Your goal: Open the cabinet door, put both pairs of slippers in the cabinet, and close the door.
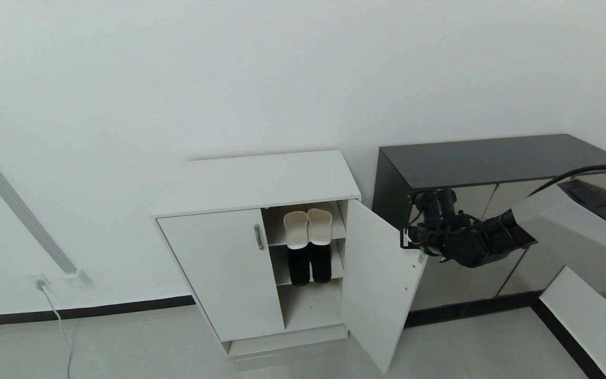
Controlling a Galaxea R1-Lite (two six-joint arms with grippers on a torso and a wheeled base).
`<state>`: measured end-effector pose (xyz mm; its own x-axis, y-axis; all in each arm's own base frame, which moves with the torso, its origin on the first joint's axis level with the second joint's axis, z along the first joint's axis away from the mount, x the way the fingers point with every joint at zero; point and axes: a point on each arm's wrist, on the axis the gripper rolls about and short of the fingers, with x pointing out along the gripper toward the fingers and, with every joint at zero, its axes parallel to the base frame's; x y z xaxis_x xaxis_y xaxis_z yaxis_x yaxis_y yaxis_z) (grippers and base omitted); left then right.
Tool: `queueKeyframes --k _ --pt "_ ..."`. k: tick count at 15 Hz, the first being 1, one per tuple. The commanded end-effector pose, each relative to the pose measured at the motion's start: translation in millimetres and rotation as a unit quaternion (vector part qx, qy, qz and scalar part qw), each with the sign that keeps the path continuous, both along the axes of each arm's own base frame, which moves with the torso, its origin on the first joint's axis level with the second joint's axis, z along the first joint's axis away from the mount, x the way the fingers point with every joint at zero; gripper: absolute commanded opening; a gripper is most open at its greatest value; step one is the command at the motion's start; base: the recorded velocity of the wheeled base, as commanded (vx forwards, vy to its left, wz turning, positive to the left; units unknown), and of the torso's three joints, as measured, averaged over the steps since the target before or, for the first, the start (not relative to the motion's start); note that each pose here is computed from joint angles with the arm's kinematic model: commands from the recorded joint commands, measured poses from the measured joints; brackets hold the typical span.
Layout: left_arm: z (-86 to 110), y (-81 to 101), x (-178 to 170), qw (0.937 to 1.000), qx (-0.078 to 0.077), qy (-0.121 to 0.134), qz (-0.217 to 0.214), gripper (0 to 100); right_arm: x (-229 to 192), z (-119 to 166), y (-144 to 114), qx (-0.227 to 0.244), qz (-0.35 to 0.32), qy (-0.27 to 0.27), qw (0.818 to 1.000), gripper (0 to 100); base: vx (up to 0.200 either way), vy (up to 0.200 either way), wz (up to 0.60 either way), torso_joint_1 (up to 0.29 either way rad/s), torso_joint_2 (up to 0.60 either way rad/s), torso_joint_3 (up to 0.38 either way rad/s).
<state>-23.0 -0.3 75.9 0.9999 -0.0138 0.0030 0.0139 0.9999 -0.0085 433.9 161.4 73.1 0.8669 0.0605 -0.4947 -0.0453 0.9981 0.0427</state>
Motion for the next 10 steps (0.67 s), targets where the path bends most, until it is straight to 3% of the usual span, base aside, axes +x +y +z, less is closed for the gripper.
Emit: queueKeyframes --k 1,6,10 --pt "0.0 0.0 0 1.0000 0.000 0.001 0.000 0 -14 8 19 0.007 0.021 -0.005 1.000 0 0.000 0.000 0.00 0.000 0.00 0.000" --pt "0.0 0.0 0 1.0000 -0.001 0.001 0.000 0 -55 15 72 0.018 0.088 0.002 0.996 0 0.000 0.000 0.00 0.000 0.00 0.000" --pt "0.0 0.0 0 1.0000 -0.001 0.001 0.000 0 -72 32 81 0.030 0.115 -0.022 0.993 0 0.000 0.000 0.00 0.000 0.00 0.000"
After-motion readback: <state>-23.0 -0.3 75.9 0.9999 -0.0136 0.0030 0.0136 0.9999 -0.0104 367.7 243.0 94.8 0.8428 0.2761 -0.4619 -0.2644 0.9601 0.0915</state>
